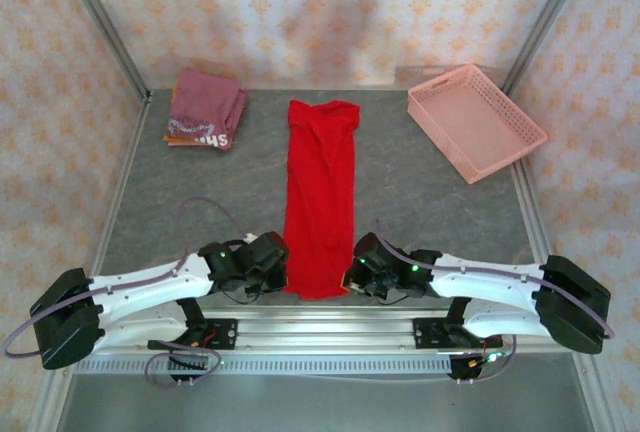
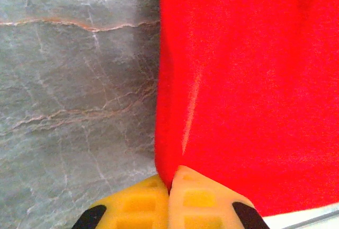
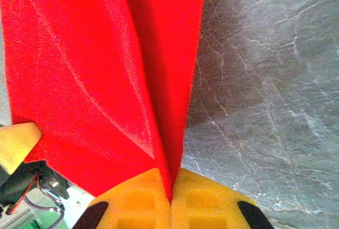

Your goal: Fold and stack the t-shirts

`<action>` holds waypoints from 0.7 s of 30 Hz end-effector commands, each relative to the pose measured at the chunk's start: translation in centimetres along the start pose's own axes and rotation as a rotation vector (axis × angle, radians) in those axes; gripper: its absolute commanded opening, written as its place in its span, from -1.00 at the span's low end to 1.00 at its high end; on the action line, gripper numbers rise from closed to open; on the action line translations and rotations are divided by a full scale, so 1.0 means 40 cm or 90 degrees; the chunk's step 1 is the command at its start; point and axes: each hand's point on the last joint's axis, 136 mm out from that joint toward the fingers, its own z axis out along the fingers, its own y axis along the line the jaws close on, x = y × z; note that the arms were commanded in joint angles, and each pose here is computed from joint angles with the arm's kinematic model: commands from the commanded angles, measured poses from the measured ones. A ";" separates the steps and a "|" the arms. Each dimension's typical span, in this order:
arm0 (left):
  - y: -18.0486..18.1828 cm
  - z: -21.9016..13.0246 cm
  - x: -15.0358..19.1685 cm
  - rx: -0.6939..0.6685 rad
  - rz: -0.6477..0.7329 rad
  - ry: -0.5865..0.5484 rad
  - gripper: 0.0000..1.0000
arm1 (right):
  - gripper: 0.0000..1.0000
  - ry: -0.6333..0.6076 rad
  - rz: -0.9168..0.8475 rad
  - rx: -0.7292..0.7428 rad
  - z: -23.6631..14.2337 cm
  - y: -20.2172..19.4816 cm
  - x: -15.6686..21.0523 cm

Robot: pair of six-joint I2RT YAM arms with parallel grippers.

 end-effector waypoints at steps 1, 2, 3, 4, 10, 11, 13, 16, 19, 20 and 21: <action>0.008 -0.051 -0.039 -0.043 0.011 -0.046 -1.00 | -1.00 -0.057 -0.047 0.020 -0.042 0.034 -0.045; -0.002 -0.059 -0.048 -0.039 0.011 -0.050 -1.00 | -1.00 -0.061 -0.049 0.013 -0.048 0.050 -0.058; -0.009 -0.066 -0.055 -0.039 0.012 -0.052 -1.00 | -1.00 -0.066 -0.049 0.009 -0.052 0.061 -0.071; -0.013 -0.072 -0.065 -0.041 0.011 -0.055 -1.00 | -1.00 -0.068 -0.049 0.005 -0.054 0.070 -0.086; -0.042 -0.091 -0.135 -0.031 0.000 -0.082 -1.00 | -1.00 -0.079 -0.059 -0.033 -0.053 0.133 -0.160; -0.050 -0.095 -0.148 -0.030 0.000 -0.087 -1.00 | -1.00 -0.077 -0.064 -0.033 -0.052 0.142 -0.170; -0.060 -0.102 -0.179 -0.036 0.008 -0.100 -1.00 | -1.00 -0.085 -0.077 -0.025 -0.056 0.156 -0.201; -0.068 -0.111 -0.226 -0.053 0.016 -0.117 -1.00 | -1.00 -0.099 -0.092 -0.028 -0.062 0.182 -0.251; -0.079 -0.119 -0.273 -0.058 0.019 -0.132 -1.00 | -1.00 -0.105 -0.102 -0.026 -0.060 0.199 -0.295; -0.080 -0.120 -0.287 -0.060 0.020 -0.136 -1.00 | -1.00 -0.107 -0.107 -0.022 -0.059 0.202 -0.308; -0.082 -0.122 -0.302 -0.063 0.021 -0.140 -1.00 | -1.00 -0.111 -0.113 -0.017 -0.061 0.205 -0.326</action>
